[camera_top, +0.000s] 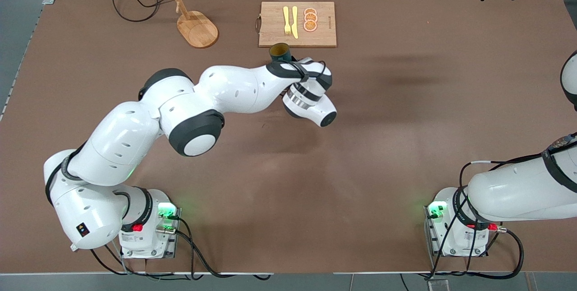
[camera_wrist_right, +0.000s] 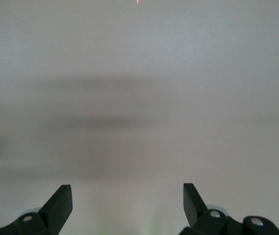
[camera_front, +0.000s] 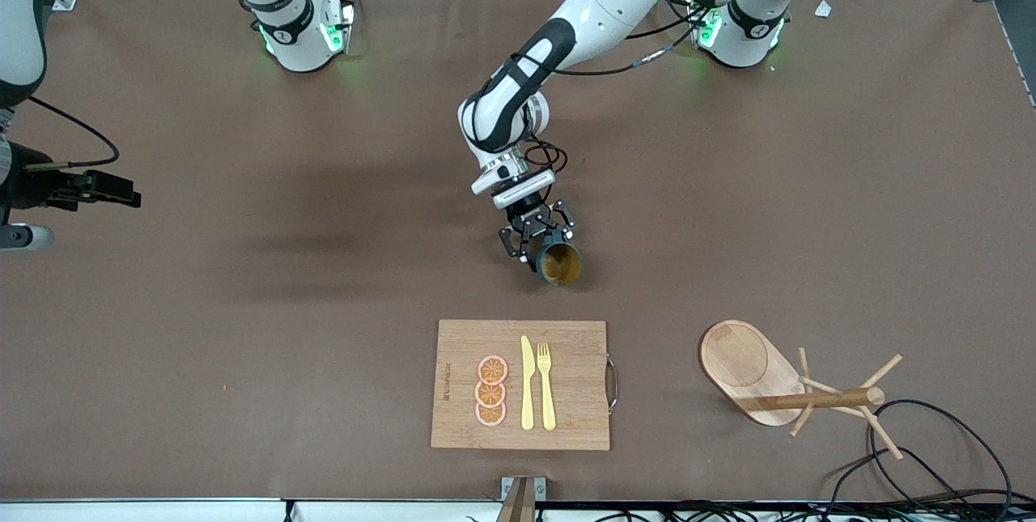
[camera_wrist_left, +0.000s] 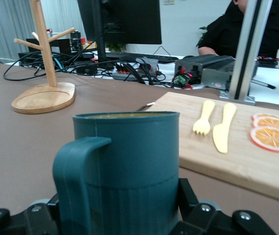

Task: Transfer cup from left to right arm and place
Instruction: 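Carry the mug to mid-table and set it down with the left gripper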

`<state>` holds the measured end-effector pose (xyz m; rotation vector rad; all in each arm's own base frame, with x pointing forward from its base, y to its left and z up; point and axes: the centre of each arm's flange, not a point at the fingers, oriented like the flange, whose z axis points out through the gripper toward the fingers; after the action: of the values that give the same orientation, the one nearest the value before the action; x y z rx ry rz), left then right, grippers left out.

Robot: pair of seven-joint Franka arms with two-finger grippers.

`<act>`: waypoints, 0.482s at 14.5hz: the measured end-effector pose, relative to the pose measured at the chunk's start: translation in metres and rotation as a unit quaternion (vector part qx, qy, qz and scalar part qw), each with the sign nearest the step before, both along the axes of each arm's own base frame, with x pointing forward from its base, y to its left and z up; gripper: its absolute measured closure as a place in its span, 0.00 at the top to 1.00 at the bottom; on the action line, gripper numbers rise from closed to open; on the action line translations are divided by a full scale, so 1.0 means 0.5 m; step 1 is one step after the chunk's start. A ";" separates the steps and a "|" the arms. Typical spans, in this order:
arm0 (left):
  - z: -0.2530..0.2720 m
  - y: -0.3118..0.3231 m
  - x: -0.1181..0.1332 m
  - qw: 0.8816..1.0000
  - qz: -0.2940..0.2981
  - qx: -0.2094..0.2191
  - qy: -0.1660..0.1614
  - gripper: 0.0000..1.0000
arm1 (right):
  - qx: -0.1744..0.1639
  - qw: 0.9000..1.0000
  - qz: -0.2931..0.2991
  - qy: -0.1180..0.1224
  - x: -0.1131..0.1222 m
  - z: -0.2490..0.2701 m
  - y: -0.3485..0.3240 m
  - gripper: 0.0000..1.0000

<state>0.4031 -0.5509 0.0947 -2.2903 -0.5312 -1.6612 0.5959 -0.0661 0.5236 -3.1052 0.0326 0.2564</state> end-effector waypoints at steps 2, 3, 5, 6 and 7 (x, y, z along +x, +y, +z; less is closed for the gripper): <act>-0.012 -0.009 -0.019 1.000 -0.011 0.008 -0.003 0.85 | -0.004 0.999 -0.034 0.006 0.003 -0.013 0.011 1.00; -0.017 -0.011 -0.026 1.000 -0.015 0.013 -0.006 0.85 | -0.005 0.999 -0.041 0.008 0.005 -0.016 0.018 1.00; -0.032 -0.017 -0.044 1.000 -0.023 0.019 -0.004 0.99 | -0.006 0.999 -0.046 0.008 0.005 -0.016 0.027 1.00; -0.040 -0.021 -0.055 0.999 -0.027 0.021 -0.002 1.00 | -0.007 0.999 -0.048 0.008 0.006 -0.016 0.030 1.00; -0.045 -0.027 -0.068 0.999 -0.032 0.022 -0.001 1.00 | -0.007 0.999 -0.052 0.007 0.007 -0.016 0.035 1.00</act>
<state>0.3693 -0.5643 0.0724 -2.2961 -0.4221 -1.6880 0.5992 -0.0485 0.5157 -3.1037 0.1970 0.2768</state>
